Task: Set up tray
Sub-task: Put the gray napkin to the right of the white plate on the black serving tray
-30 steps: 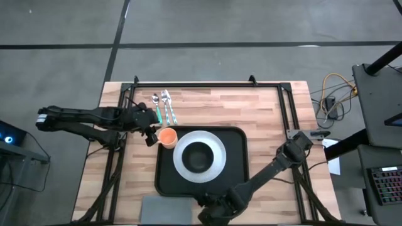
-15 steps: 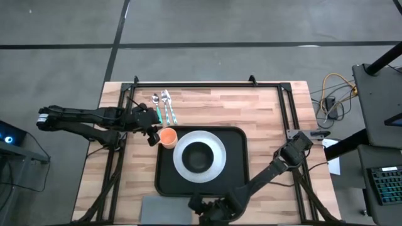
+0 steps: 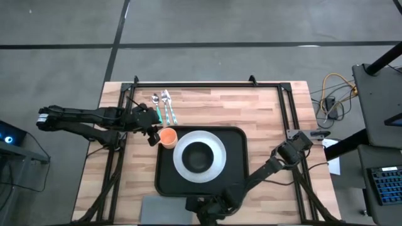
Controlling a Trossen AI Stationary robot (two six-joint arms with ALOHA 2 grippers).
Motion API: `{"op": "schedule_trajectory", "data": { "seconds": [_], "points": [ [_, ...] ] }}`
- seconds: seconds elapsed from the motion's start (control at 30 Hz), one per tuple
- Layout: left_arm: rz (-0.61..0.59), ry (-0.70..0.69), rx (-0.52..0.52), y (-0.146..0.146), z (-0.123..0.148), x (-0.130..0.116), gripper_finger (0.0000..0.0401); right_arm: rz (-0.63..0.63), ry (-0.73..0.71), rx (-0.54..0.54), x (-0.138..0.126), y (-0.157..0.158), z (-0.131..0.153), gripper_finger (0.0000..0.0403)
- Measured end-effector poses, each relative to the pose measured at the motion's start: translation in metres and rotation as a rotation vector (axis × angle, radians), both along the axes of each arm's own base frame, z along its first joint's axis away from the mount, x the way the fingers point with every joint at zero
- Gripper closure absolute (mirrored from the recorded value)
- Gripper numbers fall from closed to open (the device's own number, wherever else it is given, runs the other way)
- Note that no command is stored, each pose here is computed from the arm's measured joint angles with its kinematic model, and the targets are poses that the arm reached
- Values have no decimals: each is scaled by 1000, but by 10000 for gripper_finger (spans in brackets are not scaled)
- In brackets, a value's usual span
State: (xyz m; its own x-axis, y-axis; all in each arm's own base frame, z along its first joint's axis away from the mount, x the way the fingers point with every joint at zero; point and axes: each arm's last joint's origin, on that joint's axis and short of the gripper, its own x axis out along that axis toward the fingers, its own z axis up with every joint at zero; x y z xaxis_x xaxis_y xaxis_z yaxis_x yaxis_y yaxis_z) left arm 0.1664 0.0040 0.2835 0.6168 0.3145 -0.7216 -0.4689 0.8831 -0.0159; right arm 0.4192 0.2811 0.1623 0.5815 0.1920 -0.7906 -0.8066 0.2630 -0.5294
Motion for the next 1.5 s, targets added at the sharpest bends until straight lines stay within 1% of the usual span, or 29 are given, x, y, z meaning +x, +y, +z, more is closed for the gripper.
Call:
{"op": "schedule_trajectory", "data": {
  "seconds": [0.17, 0.3, 0.47, 0.6, 0.73, 0.9, 1.0, 1.23, 1.4, 1.5],
  "points": [
    [0, 0, 0, 0, 0, 0, 299, 34, 10, -28, 3, -13, -15, 249],
    [1, 0, 0, 0, 0, 0, 299, 49, -36, -32, 9, -24, -25, 252],
    [1, -8, 0, 0, 0, 1, 299, 63, -54, 0, 17, -39, -29, 250],
    [0, -9, 0, 0, 1, 1, 299, 65, -46, -7, 19, -45, -32, 251],
    [0, -9, 0, 0, 1, 1, 299, 79, -32, 6, 18, -45, -34, 252],
    [1, -9, 1, 0, 1, 1, 299, 110, -11, 8, 9, -33, -38, 252],
    [1, -9, 0, 0, 1, 1, 299, 99, -3, 27, 6, -29, -38, 252],
    [0, -9, 0, 0, 1, 1, 299, 89, -9, 39, 8, -31, -38, 252],
    [0, -9, 0, 0, 1, 1, 299, 123, -32, 20, 11, -33, -37, 252],
    [0, -10, 0, 0, 1, 1, 299, 125, -41, 36, 13, -36, -36, 252]
  ]
}}
